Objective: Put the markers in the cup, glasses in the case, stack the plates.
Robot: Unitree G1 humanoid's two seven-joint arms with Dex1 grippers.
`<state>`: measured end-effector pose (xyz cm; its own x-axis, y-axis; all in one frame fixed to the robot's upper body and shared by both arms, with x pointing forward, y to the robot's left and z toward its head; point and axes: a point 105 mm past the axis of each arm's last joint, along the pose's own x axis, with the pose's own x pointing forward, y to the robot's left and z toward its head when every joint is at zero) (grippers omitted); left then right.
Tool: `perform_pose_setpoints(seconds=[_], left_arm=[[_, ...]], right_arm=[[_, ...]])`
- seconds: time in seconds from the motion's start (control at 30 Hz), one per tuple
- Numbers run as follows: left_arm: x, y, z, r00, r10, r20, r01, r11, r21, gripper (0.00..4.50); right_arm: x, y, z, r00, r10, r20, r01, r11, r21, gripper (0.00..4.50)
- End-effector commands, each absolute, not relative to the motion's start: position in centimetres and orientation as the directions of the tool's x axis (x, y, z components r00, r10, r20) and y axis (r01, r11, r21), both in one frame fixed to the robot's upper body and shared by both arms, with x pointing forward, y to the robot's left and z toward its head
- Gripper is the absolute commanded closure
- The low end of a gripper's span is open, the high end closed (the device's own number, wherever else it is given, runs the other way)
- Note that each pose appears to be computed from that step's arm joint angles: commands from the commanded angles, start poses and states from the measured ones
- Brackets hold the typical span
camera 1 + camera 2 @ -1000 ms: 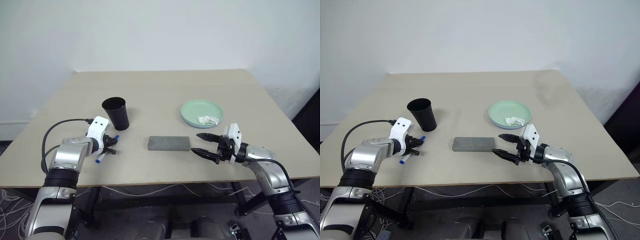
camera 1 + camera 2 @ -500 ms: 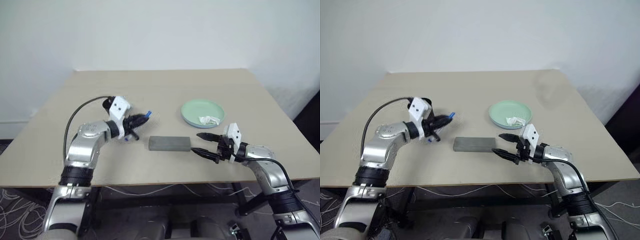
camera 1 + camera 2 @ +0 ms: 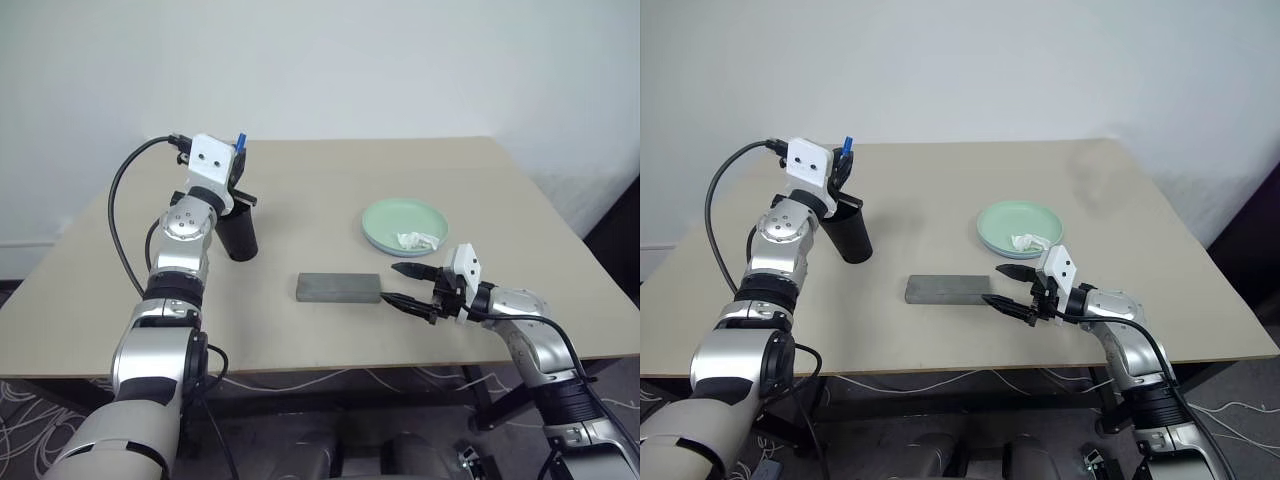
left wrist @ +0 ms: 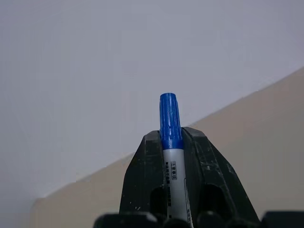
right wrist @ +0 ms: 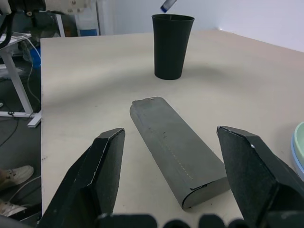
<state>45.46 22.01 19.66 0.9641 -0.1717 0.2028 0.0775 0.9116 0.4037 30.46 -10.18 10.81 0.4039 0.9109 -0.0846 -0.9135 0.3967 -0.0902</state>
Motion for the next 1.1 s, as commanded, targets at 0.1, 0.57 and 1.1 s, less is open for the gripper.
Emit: perform_pose_setpoints(seconds=[0.1, 0.57, 1.1], left_arm=[[45.8, 22.4, 20.5, 0.961, -0.111, 0.255, -0.002, 0.914, 0.405, 4.38], [45.6, 22.9, 20.1, 0.96, -0.081, 0.268, -0.028, 0.925, 0.38, 0.63], [37.4, 20.5, 18.1, 0.779, -0.61, 0.144, 0.598, 0.792, 0.124, 0.63]], right_arm=[[30.6, -10.6, 12.1, 0.427, 0.903, -0.051, -0.899, 0.417, -0.136, 1.14], [30.5, -10.6, 12.1, 0.422, 0.905, -0.059, -0.901, 0.412, -0.137, 1.14], [31.0, -11.1, 12.5, 0.443, 0.895, -0.053, -0.892, 0.434, -0.13, 1.14]])
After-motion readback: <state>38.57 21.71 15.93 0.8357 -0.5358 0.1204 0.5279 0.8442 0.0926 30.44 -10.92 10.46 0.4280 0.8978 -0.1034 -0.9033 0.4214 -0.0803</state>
